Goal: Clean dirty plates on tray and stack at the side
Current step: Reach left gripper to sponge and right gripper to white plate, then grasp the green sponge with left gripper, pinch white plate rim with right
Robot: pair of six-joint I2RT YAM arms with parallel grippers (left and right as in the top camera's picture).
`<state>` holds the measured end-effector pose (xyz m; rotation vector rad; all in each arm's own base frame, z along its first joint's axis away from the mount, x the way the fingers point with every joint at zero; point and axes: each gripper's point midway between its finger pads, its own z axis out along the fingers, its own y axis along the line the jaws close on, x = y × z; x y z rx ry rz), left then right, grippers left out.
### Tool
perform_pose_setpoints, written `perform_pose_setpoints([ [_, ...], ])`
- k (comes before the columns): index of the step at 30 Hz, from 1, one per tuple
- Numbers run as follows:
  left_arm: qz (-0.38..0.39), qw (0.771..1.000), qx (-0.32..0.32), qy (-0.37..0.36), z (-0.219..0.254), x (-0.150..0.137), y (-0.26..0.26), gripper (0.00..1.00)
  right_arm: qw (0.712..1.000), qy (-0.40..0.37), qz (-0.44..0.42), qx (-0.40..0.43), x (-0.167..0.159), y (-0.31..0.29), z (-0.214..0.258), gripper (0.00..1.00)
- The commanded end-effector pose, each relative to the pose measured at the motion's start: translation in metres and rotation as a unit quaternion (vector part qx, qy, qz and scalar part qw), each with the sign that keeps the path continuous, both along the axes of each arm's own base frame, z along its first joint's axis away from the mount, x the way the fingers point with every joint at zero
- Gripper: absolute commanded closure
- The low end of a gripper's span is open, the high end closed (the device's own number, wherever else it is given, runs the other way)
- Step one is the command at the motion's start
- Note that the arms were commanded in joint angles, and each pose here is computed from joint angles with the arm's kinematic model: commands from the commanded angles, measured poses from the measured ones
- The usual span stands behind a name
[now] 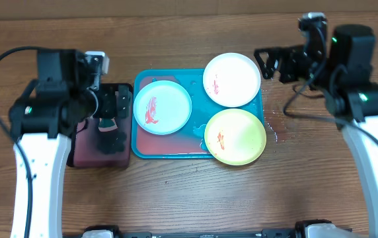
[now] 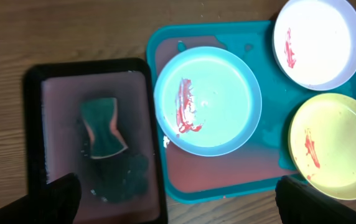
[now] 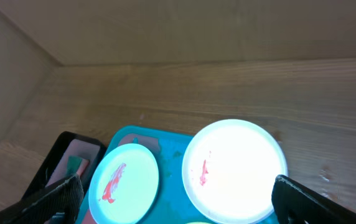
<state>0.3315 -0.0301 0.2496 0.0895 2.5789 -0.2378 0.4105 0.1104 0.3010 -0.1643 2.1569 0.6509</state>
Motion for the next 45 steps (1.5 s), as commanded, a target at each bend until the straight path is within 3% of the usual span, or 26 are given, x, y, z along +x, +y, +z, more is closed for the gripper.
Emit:
perform_pose_setpoints([
  [1,-0.004,0.999,-0.033,0.021,-0.010,0.014,-0.009,0.00,0.999,0.030,0.025,0.026,0.017,0.027,-0.021,0.02],
  [4,0.023,0.998,-0.029,0.048,-0.027,0.020,-0.002,0.00,0.997,0.064,0.027,0.021,0.030,0.048,-0.052,0.05],
  [7,0.154,0.985,0.008,0.079,-0.044,0.022,0.035,0.00,0.994,0.105,0.037,0.003,0.036,0.076,-0.079,0.08],
  [13,0.254,0.962,0.065,0.070,-0.043,0.021,0.077,0.00,0.985,0.161,0.013,-0.061,0.044,0.116,-0.117,0.21],
  [18,0.271,0.957,0.082,0.060,-0.040,0.023,0.090,0.00,0.972,0.218,-0.030,-0.085,0.041,0.137,-0.170,0.41],
  [24,0.286,0.951,0.102,0.053,-0.039,0.023,0.101,0.00,0.959,0.267,-0.024,-0.097,0.026,0.166,-0.222,0.54],
  [28,0.289,0.951,0.100,0.052,-0.039,0.024,0.103,0.00,0.950,0.295,-0.028,-0.101,0.016,0.178,-0.248,0.58],
  [35,0.289,0.950,0.101,0.054,-0.041,0.024,0.103,0.03,0.937,0.326,-0.037,-0.122,0.007,0.178,-0.281,0.69],
  [42,0.283,0.949,0.105,0.090,-0.066,0.030,0.102,0.07,0.933,0.331,-0.047,-0.129,0.006,0.175,-0.290,0.94],
  [45,0.273,0.950,0.096,0.119,-0.087,0.034,0.097,0.09,0.932,0.332,-0.059,-0.134,0.005,0.172,-0.293,0.96],
])
